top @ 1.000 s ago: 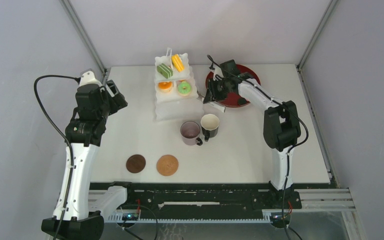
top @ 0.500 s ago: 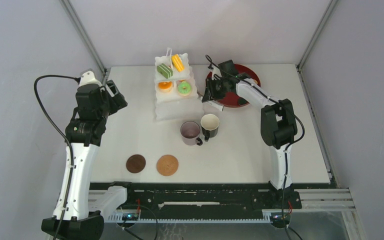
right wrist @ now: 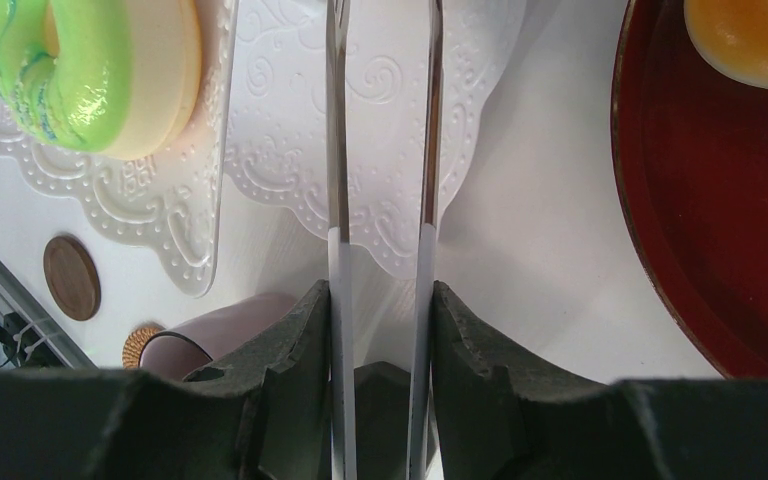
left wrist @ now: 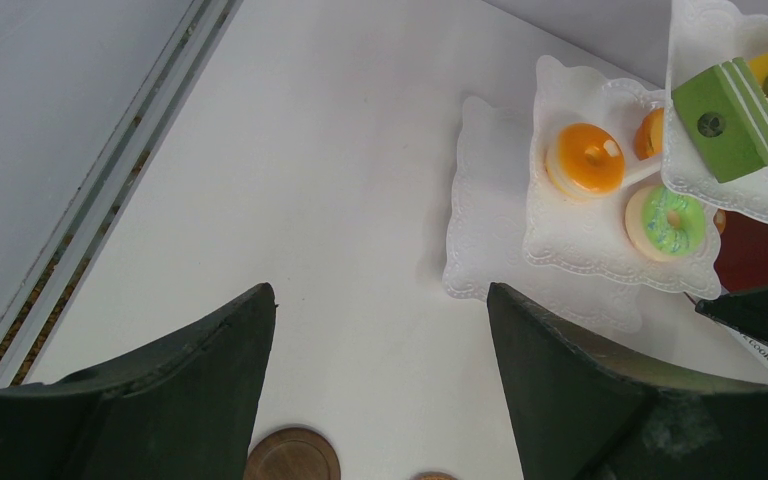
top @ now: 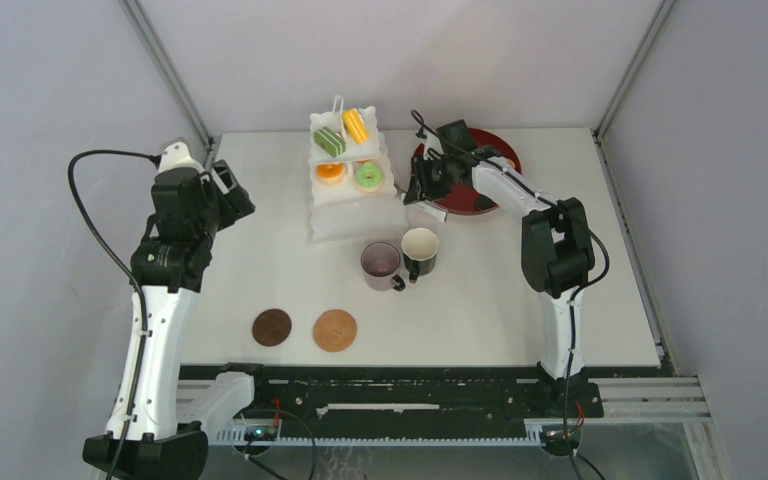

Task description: Serve the afternoon tea

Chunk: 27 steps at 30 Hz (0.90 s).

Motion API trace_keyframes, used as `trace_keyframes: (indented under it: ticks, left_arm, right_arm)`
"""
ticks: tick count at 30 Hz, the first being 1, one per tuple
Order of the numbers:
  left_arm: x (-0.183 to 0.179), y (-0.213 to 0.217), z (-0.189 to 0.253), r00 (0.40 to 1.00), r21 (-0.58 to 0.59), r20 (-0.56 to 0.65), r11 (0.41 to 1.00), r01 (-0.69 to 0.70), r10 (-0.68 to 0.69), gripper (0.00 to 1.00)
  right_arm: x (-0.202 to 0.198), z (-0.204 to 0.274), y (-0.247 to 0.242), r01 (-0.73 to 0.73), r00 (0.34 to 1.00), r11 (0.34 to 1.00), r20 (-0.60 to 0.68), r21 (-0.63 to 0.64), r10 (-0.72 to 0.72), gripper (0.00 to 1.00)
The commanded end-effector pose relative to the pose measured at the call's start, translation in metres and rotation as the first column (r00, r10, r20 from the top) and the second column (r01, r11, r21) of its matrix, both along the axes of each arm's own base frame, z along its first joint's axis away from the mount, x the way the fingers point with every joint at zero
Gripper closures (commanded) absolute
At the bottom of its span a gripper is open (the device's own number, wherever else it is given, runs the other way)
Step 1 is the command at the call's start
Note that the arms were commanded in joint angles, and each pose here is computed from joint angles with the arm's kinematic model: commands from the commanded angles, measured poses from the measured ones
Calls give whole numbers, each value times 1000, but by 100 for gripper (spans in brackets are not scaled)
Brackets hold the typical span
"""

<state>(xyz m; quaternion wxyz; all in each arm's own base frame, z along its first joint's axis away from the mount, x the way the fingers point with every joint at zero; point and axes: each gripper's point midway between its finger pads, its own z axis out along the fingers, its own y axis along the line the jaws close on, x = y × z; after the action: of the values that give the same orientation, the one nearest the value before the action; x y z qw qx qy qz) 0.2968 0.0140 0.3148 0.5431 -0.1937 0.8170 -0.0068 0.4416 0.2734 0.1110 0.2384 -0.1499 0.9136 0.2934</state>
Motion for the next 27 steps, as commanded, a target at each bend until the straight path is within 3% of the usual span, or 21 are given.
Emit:
trace_keyframes:
  ticks: [1, 15, 24, 27]
  left_arm:
    - [-2, 3, 8, 999, 15, 32, 1000, -10, 10, 18]
    - [-2, 2, 10, 999, 9, 39, 1000, -5, 5, 18]
    - [2, -1, 10, 999, -2, 38, 1000, 6, -6, 18]
    - [3, -2, 10, 999, -5, 38, 1000, 9, -9, 18]
  right_arm:
    - [11, 35, 7, -3, 995, 999, 95, 47, -2, 55]
    - [7, 47, -15, 40, 993, 998, 106, 55, -45, 56]
    - [-11, 85, -49, 85, 982, 986, 153, 143, -107, 81]
    - [-16, 97, -61, 105, 976, 979, 169, 177, -135, 84]
